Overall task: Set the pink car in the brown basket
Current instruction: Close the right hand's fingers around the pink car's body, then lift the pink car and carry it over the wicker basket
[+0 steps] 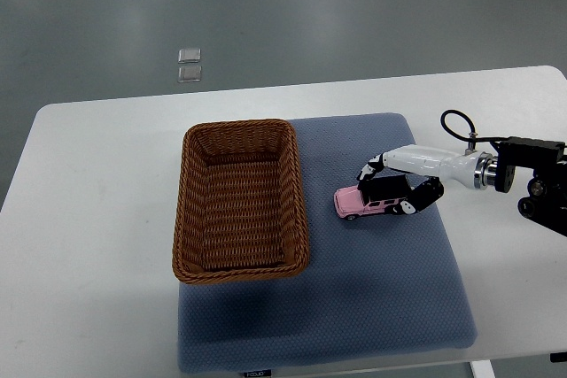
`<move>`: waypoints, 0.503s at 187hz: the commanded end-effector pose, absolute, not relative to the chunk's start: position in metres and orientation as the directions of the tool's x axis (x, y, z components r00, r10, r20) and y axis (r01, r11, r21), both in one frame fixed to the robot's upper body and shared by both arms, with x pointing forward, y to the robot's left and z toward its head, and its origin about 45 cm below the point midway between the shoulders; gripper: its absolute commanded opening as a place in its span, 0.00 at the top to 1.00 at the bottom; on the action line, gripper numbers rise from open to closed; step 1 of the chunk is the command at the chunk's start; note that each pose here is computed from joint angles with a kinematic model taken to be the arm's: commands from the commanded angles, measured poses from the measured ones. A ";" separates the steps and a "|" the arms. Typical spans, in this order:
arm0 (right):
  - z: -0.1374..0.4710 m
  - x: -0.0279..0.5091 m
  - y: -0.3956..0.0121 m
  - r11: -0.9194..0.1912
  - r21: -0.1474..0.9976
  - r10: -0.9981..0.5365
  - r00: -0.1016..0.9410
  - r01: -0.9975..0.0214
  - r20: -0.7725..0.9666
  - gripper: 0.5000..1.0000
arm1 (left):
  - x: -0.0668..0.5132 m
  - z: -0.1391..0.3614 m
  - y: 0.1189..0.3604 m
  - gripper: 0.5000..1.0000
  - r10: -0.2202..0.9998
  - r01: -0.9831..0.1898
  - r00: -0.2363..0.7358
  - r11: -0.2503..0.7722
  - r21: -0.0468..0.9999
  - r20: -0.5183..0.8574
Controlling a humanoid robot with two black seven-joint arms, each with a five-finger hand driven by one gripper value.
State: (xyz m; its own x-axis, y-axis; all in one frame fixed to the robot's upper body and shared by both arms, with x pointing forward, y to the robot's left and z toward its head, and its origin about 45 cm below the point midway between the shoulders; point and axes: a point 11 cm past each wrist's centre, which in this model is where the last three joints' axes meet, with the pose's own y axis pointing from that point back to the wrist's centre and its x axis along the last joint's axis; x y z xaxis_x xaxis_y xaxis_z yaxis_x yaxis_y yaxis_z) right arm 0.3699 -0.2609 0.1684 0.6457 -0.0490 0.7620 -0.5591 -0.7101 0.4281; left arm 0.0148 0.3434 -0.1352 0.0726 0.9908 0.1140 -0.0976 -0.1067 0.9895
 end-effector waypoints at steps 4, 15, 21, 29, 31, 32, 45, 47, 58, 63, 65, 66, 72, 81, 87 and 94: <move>0.163 0.367 -0.262 -0.705 0.442 -0.038 0.652 -0.554 0.757 0.75 | 0.016 -0.135 0.343 0.00 0.991 -0.098 0.073 -0.107 0.989 0.114; 0.162 0.366 -0.262 -0.703 0.443 -0.032 0.648 -0.555 0.761 0.93 | 0.015 -0.135 0.343 0.00 0.991 -0.097 0.073 -0.107 0.990 0.114; 0.161 0.366 -0.262 -0.703 0.445 -0.030 0.649 -0.554 0.761 1.00 | 0.015 -0.135 0.343 0.00 0.991 -0.098 0.073 -0.107 0.989 0.114; 0.161 0.366 -0.262 -0.703 0.444 -0.030 0.647 -0.555 0.762 1.00 | 0.015 -0.135 0.343 0.00 0.991 -0.098 0.073 -0.105 0.990 0.113; 0.160 0.365 -0.262 -0.703 0.446 -0.030 0.649 -0.554 0.760 1.00 | 0.015 -0.135 0.343 0.00 0.991 -0.098 0.073 -0.105 0.990 0.113; 0.160 0.365 -0.262 -0.703 0.446 -0.030 0.649 -0.554 0.760 1.00 | 0.015 -0.135 0.343 0.00 0.991 -0.098 0.073 -0.105 0.990 0.113; 0.162 0.366 -0.263 -0.702 0.439 -0.032 0.642 -0.560 0.766 1.00 | 0.015 -0.135 0.343 0.00 0.991 -0.096 0.073 -0.106 0.990 0.113; 0.162 0.367 -0.263 -0.702 0.436 -0.034 0.638 -0.563 0.769 1.00 | 0.015 -0.135 0.343 0.00 0.991 -0.098 0.073 -0.107 0.989 0.114; 0.163 0.368 -0.264 -0.699 0.427 -0.038 0.626 -0.573 0.779 1.00 | 0.015 -0.135 0.343 0.00 0.991 -0.097 0.073 -0.107 0.990 0.114; 0.165 0.369 -0.264 -0.699 0.421 -0.040 0.620 -0.578 0.784 1.00 | 0.015 -0.135 0.343 0.00 0.991 -0.098 0.073 -0.107 0.989 0.114; 0.166 0.369 -0.265 -0.698 0.418 -0.043 0.618 -0.581 0.785 1.00 | 0.015 -0.135 0.343 0.00 0.991 -0.098 0.071 -0.107 0.989 0.114; 0.166 0.370 -0.266 -0.697 0.417 -0.045 0.615 -0.584 0.787 1.00 | 0.015 -0.135 0.343 0.00 0.991 -0.098 0.073 -0.107 0.989 0.114; 0.167 0.370 -0.266 -0.696 0.415 -0.045 0.613 -0.586 0.789 1.00 | 0.015 -0.135 0.343 0.00 0.991 -0.098 0.073 -0.105 0.990 0.113; 0.168 0.371 -0.267 -0.696 0.409 -0.049 0.607 -0.590 0.793 1.00 | 0.015 -0.135 0.343 0.00 0.991 -0.096 0.073 -0.106 0.990 0.113; 0.171 0.373 -0.266 -0.697 0.399 -0.054 0.599 -0.596 0.799 1.00 | 0.015 -0.135 0.343 0.00 0.991 -0.098 0.073 -0.107 0.989 0.114; 0.178 0.376 -0.264 -0.701 0.380 -0.060 0.581 -0.603 0.812 1.00 | 0.015 -0.135 0.343 0.00 0.991 -0.097 0.071 -0.107 0.990 0.114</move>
